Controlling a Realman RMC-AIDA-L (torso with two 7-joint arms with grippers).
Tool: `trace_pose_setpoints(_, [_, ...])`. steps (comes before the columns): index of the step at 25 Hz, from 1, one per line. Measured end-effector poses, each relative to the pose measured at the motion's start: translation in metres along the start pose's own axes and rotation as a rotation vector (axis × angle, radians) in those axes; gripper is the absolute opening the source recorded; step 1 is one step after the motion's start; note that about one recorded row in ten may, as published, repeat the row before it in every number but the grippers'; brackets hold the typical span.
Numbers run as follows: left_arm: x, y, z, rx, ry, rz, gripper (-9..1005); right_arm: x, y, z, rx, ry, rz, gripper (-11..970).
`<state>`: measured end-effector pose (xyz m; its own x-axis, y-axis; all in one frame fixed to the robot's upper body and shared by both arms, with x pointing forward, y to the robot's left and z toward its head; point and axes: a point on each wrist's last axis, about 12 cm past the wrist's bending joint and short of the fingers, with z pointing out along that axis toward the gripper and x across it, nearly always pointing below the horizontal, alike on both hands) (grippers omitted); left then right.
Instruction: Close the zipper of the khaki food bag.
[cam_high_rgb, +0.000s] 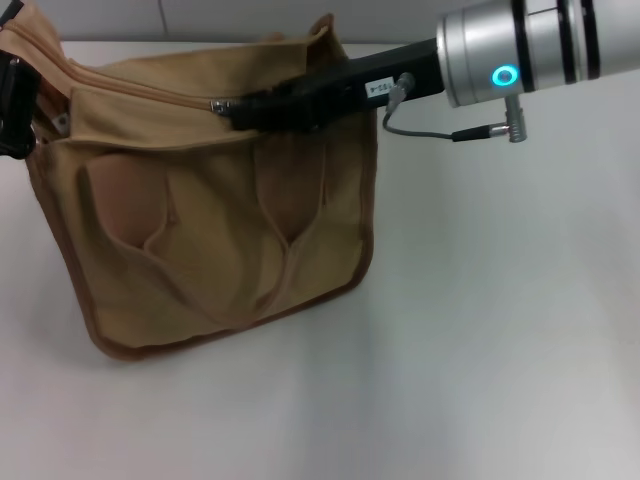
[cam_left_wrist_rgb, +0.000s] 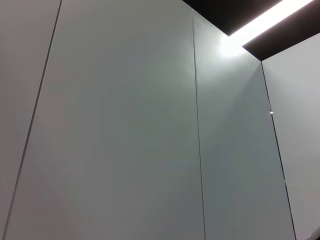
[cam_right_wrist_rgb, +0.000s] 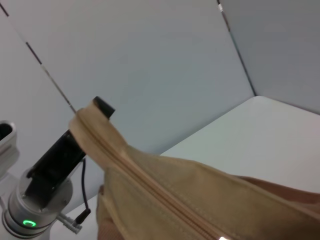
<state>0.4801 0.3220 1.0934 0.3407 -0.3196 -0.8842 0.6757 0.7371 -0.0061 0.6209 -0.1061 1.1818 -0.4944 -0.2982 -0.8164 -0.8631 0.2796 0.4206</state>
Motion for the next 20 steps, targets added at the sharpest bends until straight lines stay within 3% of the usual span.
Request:
trace_pose_setpoints(7, [-0.001,0.001,0.0,0.002,-0.002,-0.008,63,-0.004,0.005,0.007,0.013,0.052,0.002,263])
trace_pose_setpoints(12, [-0.002,0.0,-0.002,0.003,-0.005,-0.008,64,-0.006,0.008,0.01,0.029,0.081,-0.02,208])
trace_pose_setpoints(15, [-0.002,0.0,-0.003,-0.002,-0.006,-0.007,64,-0.006,0.009,0.008,0.03,0.074,-0.03,85])
trace_pose_setpoints(20, [-0.003,0.0,-0.005,-0.009,-0.006,-0.003,65,-0.001,0.01,-0.001,0.041,0.047,-0.055,52])
